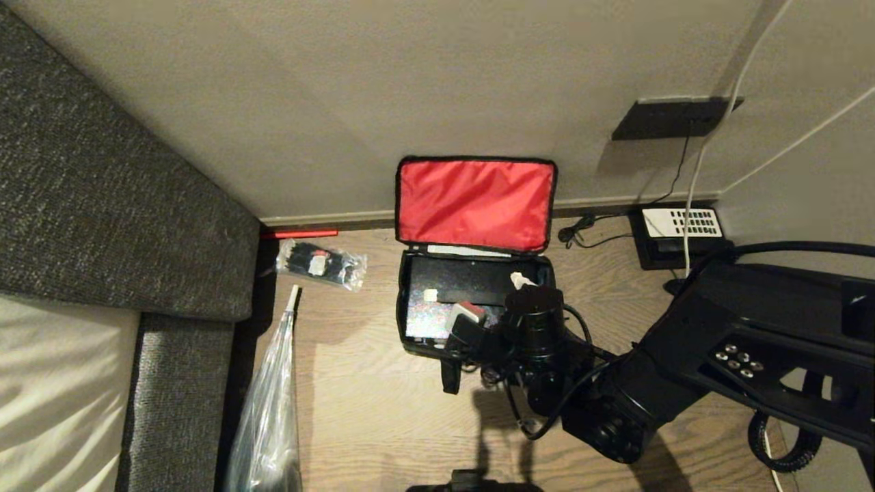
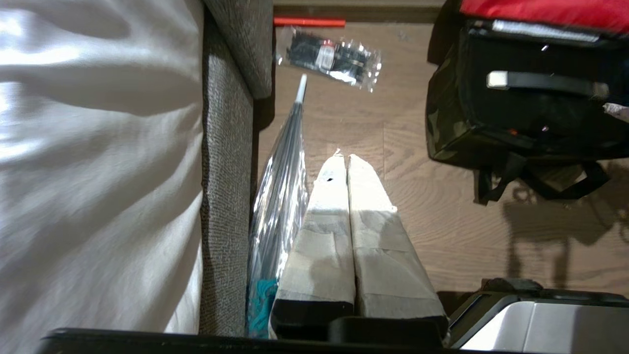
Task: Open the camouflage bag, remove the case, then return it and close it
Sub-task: Grip the handle
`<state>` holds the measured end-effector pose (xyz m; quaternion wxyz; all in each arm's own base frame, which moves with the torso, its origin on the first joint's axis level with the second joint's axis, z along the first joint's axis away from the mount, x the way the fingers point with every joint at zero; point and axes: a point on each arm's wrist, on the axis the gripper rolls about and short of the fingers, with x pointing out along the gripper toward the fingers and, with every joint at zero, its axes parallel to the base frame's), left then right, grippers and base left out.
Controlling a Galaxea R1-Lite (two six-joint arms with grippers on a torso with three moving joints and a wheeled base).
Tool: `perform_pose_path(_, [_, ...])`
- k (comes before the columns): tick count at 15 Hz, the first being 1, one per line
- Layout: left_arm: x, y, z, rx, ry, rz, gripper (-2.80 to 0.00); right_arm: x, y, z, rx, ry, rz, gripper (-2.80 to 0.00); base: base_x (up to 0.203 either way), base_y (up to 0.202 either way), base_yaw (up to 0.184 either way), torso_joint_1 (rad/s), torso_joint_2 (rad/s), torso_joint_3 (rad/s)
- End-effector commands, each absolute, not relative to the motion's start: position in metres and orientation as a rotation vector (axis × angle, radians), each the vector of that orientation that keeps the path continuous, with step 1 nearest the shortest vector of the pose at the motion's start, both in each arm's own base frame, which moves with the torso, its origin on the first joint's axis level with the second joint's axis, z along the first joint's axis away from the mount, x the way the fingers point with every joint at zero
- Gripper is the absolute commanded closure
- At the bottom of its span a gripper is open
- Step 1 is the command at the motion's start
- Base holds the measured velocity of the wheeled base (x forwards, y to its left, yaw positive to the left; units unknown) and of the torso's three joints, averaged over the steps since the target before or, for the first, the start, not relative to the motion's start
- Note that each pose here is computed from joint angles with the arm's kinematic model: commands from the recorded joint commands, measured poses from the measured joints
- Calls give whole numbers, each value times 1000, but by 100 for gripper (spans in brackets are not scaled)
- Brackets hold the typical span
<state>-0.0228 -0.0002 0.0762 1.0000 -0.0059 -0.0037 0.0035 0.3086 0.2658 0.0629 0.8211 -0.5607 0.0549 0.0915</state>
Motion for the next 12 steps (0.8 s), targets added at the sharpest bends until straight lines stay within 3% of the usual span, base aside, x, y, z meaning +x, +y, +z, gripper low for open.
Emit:
perform_pose_path(1, [-23, 0, 76, -11, -6, 8, 0, 309, 267, 61, -1199, 115, 192, -280, 0, 0, 0, 2, 2, -193])
perform_pose_path(4, [-23, 0, 76, -2, -3, 12, 0, 311, 268, 60, -1198, 115, 192, -280, 0, 0, 0, 3, -1, -144])
perform_pose_path(12, [-23, 0, 76, -2, -3, 12, 0, 327, 282, 37, -1227, 137, 155, -280, 0, 0, 0, 0, 1, -9])
